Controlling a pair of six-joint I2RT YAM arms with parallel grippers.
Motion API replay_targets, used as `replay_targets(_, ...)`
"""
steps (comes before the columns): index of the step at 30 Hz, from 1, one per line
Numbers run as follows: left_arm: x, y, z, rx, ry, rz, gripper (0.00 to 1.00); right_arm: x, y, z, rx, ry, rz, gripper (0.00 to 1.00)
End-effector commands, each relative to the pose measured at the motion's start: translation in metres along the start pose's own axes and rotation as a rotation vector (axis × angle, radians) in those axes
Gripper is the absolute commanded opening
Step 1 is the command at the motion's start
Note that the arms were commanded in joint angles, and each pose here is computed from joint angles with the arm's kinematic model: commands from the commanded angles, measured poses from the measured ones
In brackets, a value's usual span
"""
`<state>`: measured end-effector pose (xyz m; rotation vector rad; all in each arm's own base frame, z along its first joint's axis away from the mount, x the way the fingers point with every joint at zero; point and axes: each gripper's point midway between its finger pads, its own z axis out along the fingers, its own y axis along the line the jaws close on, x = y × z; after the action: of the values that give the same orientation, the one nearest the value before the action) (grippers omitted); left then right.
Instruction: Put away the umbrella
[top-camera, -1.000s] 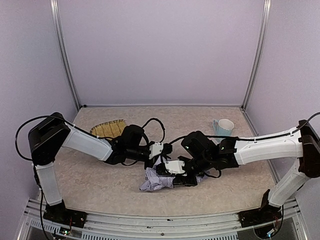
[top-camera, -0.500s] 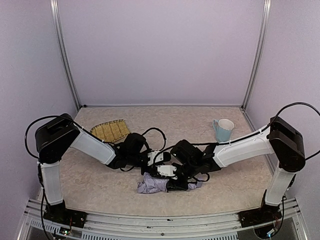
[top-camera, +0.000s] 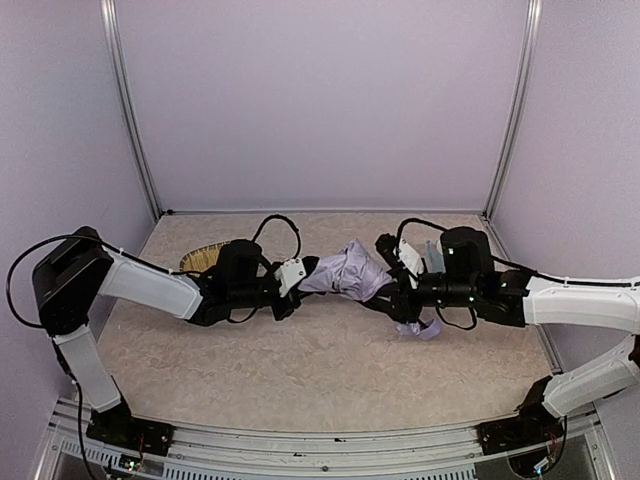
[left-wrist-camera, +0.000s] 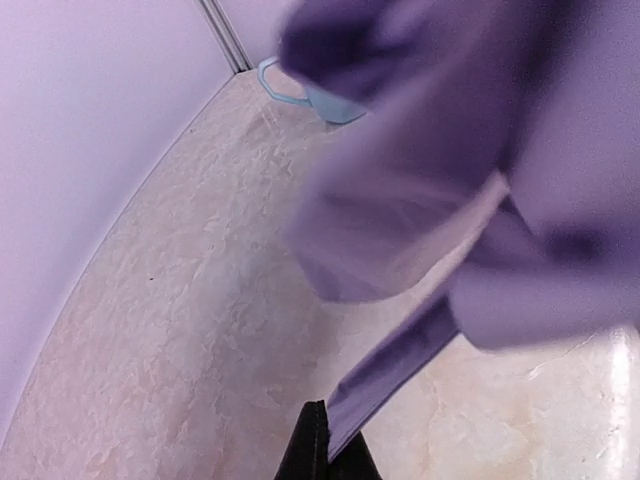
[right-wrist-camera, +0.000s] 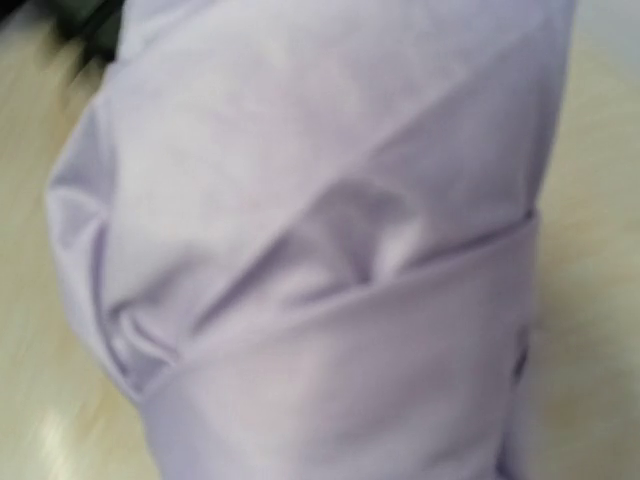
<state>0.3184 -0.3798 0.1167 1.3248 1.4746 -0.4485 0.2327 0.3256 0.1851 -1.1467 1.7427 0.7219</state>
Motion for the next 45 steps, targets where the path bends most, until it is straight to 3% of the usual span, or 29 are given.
replay_targets(1, -0.011, -0.018, -0.019, 0.027, -0.014, -0.043, 0.00, -0.046, -0.049, -0.027, 0.192, -0.199, 0.125, 0.00)
replay_targets(7, -0.044, -0.066, -0.046, 0.116, -0.014, 0.077, 0.00, 0.004, -0.074, -0.013, 0.242, 0.045, 0.202, 0.00)
replay_targets(11, -0.085, -0.084, -0.077, 0.183, -0.111, 0.117, 0.00, 0.044, -0.069, 0.001, 0.191, 0.203, 0.215, 0.01)
replay_targets(16, -0.129, -0.072, -0.108, 0.127, -0.261, 0.144, 0.00, 0.084, -0.044, 0.031, 0.009, 0.333, 0.281, 0.14)
replay_targets(19, -0.124, -0.051, -0.104, 0.033, -0.234, 0.114, 0.00, 0.103, -0.044, 0.040, -0.004, 0.385, 0.298, 0.21)
replay_targets(22, -0.108, -0.039, -0.093, -0.017, -0.172, 0.081, 0.00, 0.119, -0.043, 0.045, -0.005, 0.433, 0.304, 0.39)
replay_targets(27, -0.088, -0.039, -0.079, -0.025, -0.111, 0.060, 0.00, 0.135, -0.033, 0.047, -0.032, 0.506, 0.301, 0.57)
replay_targets(31, -0.076, -0.036, -0.074, -0.032, -0.081, 0.053, 0.00, 0.132, -0.029, 0.042, -0.044, 0.508, 0.293, 0.75)
replay_targets(38, -0.064, -0.033, -0.070, -0.041, -0.046, 0.046, 0.00, 0.099, -0.019, 0.022, -0.077, 0.446, 0.257, 0.96)
replay_targets(45, -0.061, -0.027, -0.073, -0.065, -0.039, 0.045, 0.00, 0.097, -0.015, -0.013, -0.020, 0.476, 0.276, 0.99)
